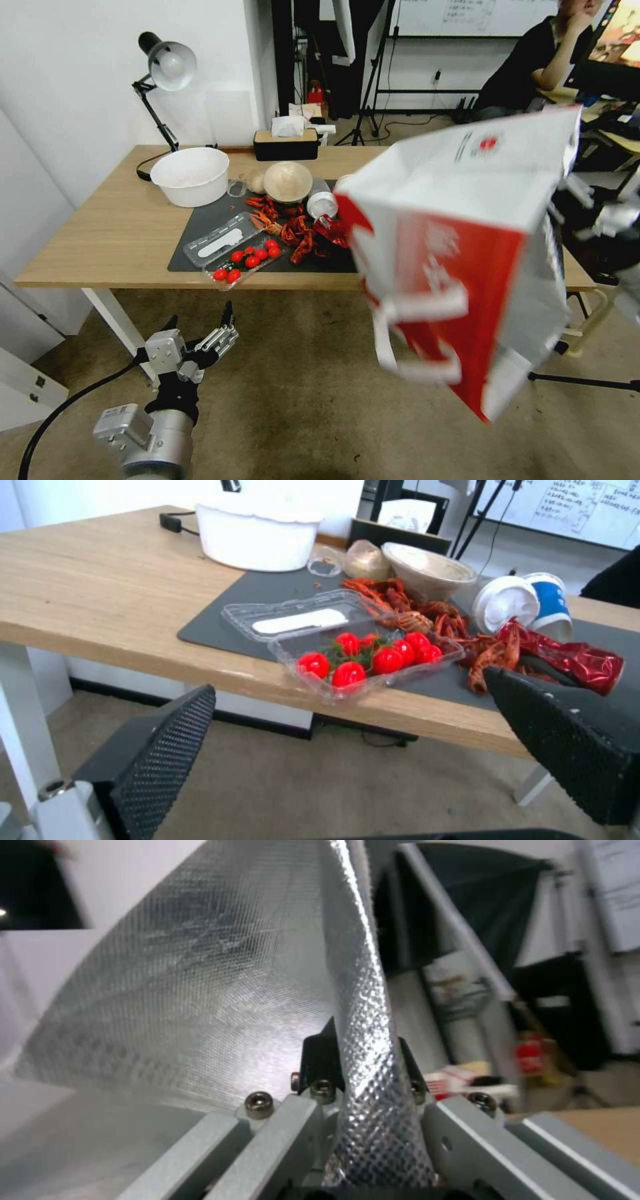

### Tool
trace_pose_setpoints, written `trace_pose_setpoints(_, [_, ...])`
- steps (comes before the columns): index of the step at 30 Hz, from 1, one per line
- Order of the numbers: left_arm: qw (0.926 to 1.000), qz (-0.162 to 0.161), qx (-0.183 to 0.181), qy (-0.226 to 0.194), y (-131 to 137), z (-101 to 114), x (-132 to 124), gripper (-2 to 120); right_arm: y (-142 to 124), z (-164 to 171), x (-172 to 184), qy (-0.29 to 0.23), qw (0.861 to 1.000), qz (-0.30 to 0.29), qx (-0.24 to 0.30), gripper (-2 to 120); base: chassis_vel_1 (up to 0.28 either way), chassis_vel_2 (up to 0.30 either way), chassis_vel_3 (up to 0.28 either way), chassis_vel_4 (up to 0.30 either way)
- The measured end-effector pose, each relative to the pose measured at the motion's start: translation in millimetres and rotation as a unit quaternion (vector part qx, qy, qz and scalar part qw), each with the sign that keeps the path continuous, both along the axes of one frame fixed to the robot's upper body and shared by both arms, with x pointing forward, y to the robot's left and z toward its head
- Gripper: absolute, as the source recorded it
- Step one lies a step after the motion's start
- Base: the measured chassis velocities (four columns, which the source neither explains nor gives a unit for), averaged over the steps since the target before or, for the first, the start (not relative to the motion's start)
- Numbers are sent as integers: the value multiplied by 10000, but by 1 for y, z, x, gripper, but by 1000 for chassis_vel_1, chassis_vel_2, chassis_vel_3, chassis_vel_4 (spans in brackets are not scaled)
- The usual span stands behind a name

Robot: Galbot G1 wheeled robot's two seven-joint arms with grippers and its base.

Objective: Pick up the food delivery bag from the floor and place it on the table.

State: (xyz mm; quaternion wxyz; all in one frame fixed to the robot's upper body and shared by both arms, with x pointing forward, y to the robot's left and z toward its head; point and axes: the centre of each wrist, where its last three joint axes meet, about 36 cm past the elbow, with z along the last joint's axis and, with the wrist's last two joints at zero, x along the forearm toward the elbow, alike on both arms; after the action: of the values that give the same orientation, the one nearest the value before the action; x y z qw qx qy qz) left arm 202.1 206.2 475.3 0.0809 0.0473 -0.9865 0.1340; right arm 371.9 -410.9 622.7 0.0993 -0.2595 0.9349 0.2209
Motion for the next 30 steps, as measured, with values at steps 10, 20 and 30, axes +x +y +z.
trace_pose_setpoints(10, [10000, 21, -19, -2, 0, -1, -1, 100, 1, 28, 33, 783, 9867, -1403, 249, 0, 0, 0, 0, 0])
trace_pose_setpoints(20, [10000, 54, -24, 13, -1, -5, -2, 100, -16, 29, 58, 1086, 9760, -1861, 328, 0, 0, 0, 0, 0])
trace_pose_setpoints(30, [10000, 56, -11, 23, -1, -5, -3, 100, -27, 16, 63, 1372, 9644, -2241, 290, 0, 0, 0, 0, 0])
